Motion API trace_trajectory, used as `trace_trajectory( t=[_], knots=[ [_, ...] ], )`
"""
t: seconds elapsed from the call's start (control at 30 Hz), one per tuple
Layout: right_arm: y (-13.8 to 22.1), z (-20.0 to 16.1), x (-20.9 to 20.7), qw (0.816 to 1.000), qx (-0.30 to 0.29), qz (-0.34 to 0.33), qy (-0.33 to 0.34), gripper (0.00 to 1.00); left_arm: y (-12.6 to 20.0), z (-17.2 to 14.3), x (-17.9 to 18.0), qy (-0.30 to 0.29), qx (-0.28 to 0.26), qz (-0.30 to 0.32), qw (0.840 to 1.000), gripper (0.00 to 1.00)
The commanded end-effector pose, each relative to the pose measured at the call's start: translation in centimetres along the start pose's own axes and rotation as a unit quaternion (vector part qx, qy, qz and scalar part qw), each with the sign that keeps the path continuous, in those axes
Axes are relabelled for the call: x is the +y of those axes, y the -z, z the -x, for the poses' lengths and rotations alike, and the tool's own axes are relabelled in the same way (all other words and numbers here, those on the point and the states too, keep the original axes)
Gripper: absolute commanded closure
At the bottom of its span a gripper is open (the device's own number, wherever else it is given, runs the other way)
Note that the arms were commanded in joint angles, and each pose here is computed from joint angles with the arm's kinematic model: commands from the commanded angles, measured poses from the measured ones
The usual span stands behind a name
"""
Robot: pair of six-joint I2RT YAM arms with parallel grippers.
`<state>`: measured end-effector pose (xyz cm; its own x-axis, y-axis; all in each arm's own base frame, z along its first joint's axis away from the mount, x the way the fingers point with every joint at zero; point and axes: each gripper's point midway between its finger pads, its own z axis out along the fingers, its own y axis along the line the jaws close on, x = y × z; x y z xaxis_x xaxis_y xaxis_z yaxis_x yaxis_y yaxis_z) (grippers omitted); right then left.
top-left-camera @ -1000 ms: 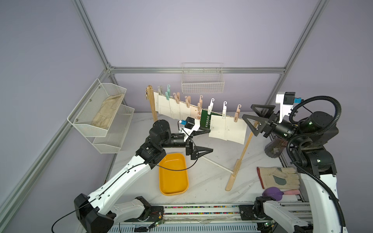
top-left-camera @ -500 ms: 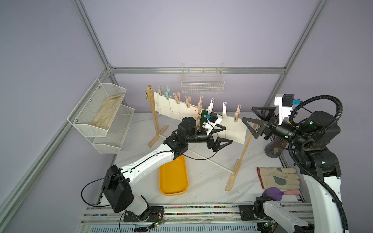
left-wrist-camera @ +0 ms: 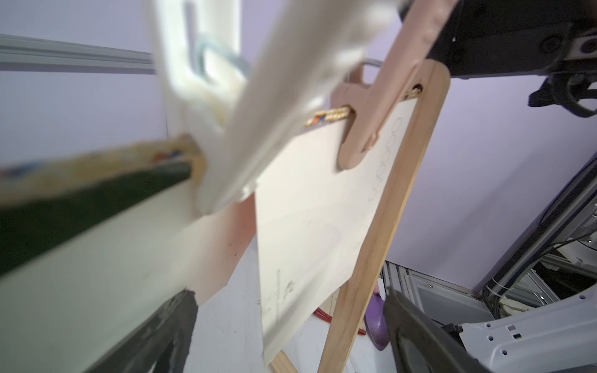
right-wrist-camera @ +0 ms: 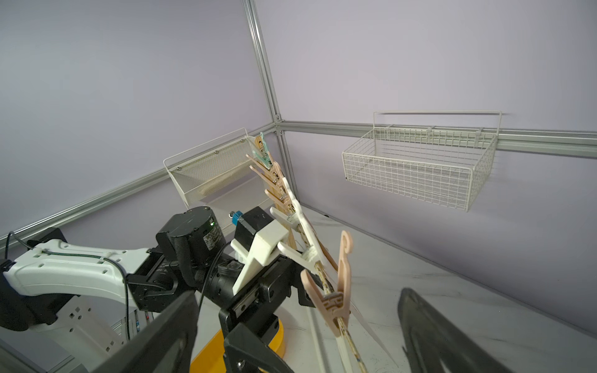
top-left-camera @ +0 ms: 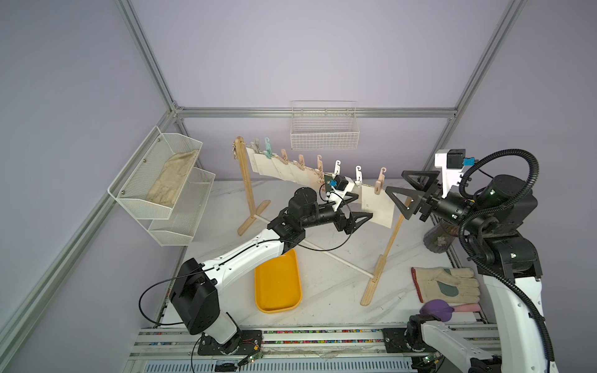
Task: Remove the postcards from the strings
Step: Pinch the postcard on the clothesline.
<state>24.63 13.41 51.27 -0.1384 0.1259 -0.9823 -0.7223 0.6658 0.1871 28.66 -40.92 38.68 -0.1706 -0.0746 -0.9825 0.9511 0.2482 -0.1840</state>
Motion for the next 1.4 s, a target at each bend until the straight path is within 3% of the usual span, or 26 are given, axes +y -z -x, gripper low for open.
trace_trajectory(
  t=[0.0,0.23,0.53,0.67,1.2,1.37],
  knots=[
    [0.1,0.0,0.0,1.0,0.001,-0.002,0.01,0.03,0.1,2.9,-2.2,-0.036,-0.044,-0.054,0.997,0.14],
    [-0.2,0.1,-0.1,1.0,0.004,0.002,0.008,0.03,0.1,2.0,-3.5,-0.03,-0.036,-0.099,0.994,0.33],
    [-0.6,0.0,-0.7,1.0,0.019,-0.005,0.011,0.03,0.3,1.2,-3.5,-0.01,-0.039,-0.105,0.994,0.47],
    [-0.9,0.0,-1.1,0.999,0.031,-0.01,0.022,0.03,0.5,1.2,-3.3,0.004,-0.045,-0.108,0.993,0.59],
    [-2.5,-0.6,-2.4,0.995,0.086,-0.008,0.052,0.13,1.7,2.4,-1.1,0.053,-0.078,-0.112,0.989,0.99],
    [-3.0,-1.1,-2.4,0.991,0.11,-0.012,0.078,0.16,1.7,2.5,-0.7,0.062,-0.078,-0.116,0.988,1.0]
  ],
)
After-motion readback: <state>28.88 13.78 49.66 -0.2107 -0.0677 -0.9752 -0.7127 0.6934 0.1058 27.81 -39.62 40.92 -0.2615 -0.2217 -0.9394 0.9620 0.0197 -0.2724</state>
